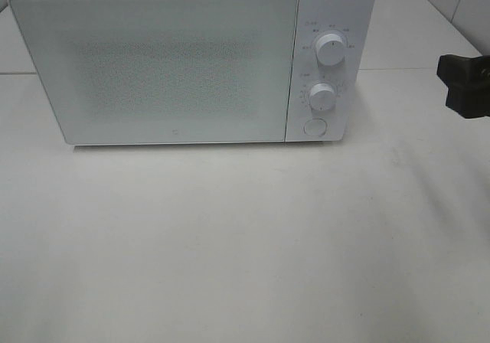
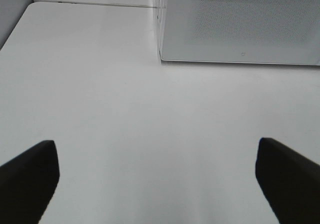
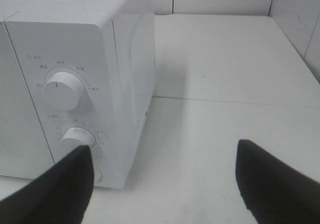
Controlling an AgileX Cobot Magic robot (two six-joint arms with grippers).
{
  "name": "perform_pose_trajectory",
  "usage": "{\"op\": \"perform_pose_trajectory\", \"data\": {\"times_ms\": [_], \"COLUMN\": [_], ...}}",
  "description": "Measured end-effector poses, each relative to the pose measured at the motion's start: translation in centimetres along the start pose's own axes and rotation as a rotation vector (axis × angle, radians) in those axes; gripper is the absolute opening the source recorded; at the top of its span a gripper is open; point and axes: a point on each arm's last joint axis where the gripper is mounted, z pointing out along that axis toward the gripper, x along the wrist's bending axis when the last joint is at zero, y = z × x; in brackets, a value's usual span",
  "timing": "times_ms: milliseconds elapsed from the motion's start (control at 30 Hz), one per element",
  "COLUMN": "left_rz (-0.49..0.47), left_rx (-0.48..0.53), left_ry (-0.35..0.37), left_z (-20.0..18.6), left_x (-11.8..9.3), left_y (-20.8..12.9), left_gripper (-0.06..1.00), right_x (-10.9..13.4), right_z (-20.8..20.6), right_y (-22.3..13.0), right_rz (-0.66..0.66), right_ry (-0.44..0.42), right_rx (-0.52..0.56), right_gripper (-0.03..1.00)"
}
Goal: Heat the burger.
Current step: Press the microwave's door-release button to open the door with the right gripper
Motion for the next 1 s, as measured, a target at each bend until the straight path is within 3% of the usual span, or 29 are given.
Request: {"op": "perform_pose_trajectory", "data": {"times_ms": [333, 1000], "left_rz": [0.0, 0.0], "left_rx": [0.0, 0.0], "left_ry": [0.0, 0.0], "left_z": [0.0, 0.0], "left_x": [0.0, 0.0], "left_y": [0.0, 0.0], "left_gripper": [0.99, 0.99], "right_x": [0.3, 7.0], "right_z": [1.7, 3.4], "right_y": [-2.9, -8.0], "right_rz": [-0.032, -0.021], "right_ry": [-0.081, -0.072], "right_rx": [-0.052, 0.082], "right_gripper": [0.76, 0.76]}}
